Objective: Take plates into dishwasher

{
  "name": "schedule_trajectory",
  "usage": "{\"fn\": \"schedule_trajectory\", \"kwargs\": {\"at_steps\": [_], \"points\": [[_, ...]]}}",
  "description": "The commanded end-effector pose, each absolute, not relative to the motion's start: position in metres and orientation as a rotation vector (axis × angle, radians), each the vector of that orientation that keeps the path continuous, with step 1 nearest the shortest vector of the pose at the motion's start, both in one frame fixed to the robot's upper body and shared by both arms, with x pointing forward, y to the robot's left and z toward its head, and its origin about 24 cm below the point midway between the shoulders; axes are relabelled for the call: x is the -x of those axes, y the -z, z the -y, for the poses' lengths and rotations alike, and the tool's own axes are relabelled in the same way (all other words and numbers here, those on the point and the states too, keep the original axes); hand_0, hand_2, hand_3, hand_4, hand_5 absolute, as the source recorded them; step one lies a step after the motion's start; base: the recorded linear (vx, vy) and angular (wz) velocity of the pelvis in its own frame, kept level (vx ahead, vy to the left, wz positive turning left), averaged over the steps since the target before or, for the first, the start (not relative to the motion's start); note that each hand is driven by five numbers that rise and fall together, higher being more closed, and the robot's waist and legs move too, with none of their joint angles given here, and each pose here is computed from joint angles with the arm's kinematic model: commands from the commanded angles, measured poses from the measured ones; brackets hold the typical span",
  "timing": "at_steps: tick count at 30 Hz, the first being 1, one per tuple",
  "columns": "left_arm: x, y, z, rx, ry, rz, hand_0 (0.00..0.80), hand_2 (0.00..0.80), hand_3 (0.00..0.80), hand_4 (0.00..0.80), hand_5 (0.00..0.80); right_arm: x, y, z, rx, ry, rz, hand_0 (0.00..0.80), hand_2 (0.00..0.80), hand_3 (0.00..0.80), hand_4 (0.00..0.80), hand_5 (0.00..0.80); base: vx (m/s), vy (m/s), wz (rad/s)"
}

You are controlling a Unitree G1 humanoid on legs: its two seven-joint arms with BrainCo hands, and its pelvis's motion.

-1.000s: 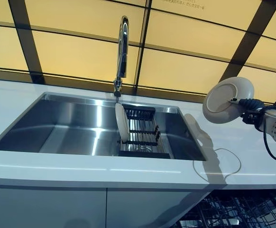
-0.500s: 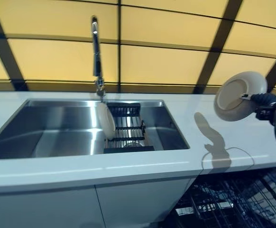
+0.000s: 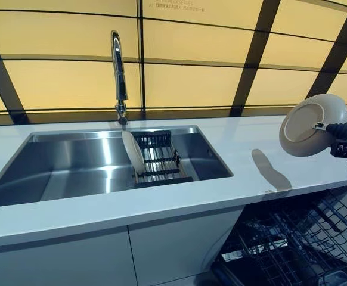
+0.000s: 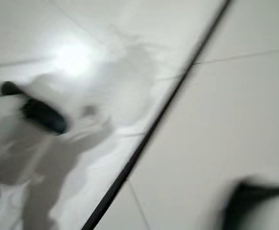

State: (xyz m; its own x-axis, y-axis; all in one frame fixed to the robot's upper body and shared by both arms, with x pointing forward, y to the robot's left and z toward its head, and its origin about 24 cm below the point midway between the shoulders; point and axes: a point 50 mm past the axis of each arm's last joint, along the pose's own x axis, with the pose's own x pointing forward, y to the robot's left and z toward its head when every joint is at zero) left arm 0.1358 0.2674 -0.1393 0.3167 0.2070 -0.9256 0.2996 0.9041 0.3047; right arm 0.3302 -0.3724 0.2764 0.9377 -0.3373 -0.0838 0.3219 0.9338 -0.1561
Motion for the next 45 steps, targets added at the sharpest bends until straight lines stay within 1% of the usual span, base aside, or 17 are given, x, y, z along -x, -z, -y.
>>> {"fn": "schedule_trajectory", "kwargs": {"at_steps": [1, 8, 15, 18, 24, 28, 35, 39, 45], "points": [[-0.131, 0.139, -0.273, -0.483, 0.062, -1.278, 0.000, 0.000, 0.000, 0.000, 0.000, -0.316, -0.314, 0.385, 0.242, 0.388, -0.020, 0.800, 0.800, 0.800, 0.800, 0.800, -0.054, 0.056, -0.18], [-0.125, 0.139, -0.279, -0.555, 0.113, -1.297, 0.000, 0.000, 0.000, 0.000, 0.000, -0.302, -0.295, 0.403, 0.261, 0.408, -0.090, 0.800, 0.800, 0.800, 0.800, 0.800, -0.072, 0.018, -0.20], [-0.116, 0.136, -0.295, -0.552, 0.046, -1.334, 0.000, 0.000, 0.000, 0.000, 0.000, -0.296, -0.283, 0.406, 0.254, 0.389, -0.108, 0.800, 0.800, 0.800, 0.800, 0.800, -0.092, -0.043, -0.36], [-0.106, 0.136, -0.301, -0.528, 0.021, -1.353, 0.000, 0.000, 0.000, 0.000, 0.000, -0.286, -0.271, 0.419, 0.287, 0.383, -0.152, 0.800, 0.800, 0.800, 0.800, 0.800, -0.080, -0.196, -0.22], [-0.112, 0.132, -0.306, -0.498, -0.023, -1.340, 0.000, 0.000, 0.000, 0.000, 0.000, -0.286, -0.263, 0.420, 0.313, 0.353, -0.176, 0.800, 0.800, 0.800, 0.800, 0.800, -0.051, -0.152, -0.09], [-0.110, 0.137, -0.294, -0.491, 0.018, -1.332, 0.000, 0.000, 0.000, 0.000, 0.000, -0.289, -0.257, 0.410, 0.489, 0.213, -0.238, 0.800, 0.800, 0.800, 0.800, 0.800, 0.029, -0.160, 0.03], [-0.106, 0.140, -0.291, -0.505, 0.044, -1.327, 0.000, 0.000, 0.000, 0.000, 0.000, -0.294, -0.254, 0.395, 0.716, 0.104, -0.246, 0.800, 0.800, 0.800, 0.800, 0.800, 0.021, -0.069, 0.13], [-0.107, 0.139, -0.291, -0.505, 0.043, -1.316, 0.000, 0.000, 0.000, 0.000, 0.000, -0.296, -0.239, 0.384, 0.807, -0.008, -0.313, 0.800, 0.800, 0.800, 0.800, 0.800, 0.015, -0.092, 0.10], [-0.106, 0.138, -0.294, -0.512, 0.043, -1.312, 0.000, 0.000, 0.000, 0.000, 0.000, -0.296, -0.218, 0.378, 0.838, -0.101, -0.386, 0.800, 0.800, 0.800, 0.800, 0.800, -0.013, -0.053, 0.15]]}}
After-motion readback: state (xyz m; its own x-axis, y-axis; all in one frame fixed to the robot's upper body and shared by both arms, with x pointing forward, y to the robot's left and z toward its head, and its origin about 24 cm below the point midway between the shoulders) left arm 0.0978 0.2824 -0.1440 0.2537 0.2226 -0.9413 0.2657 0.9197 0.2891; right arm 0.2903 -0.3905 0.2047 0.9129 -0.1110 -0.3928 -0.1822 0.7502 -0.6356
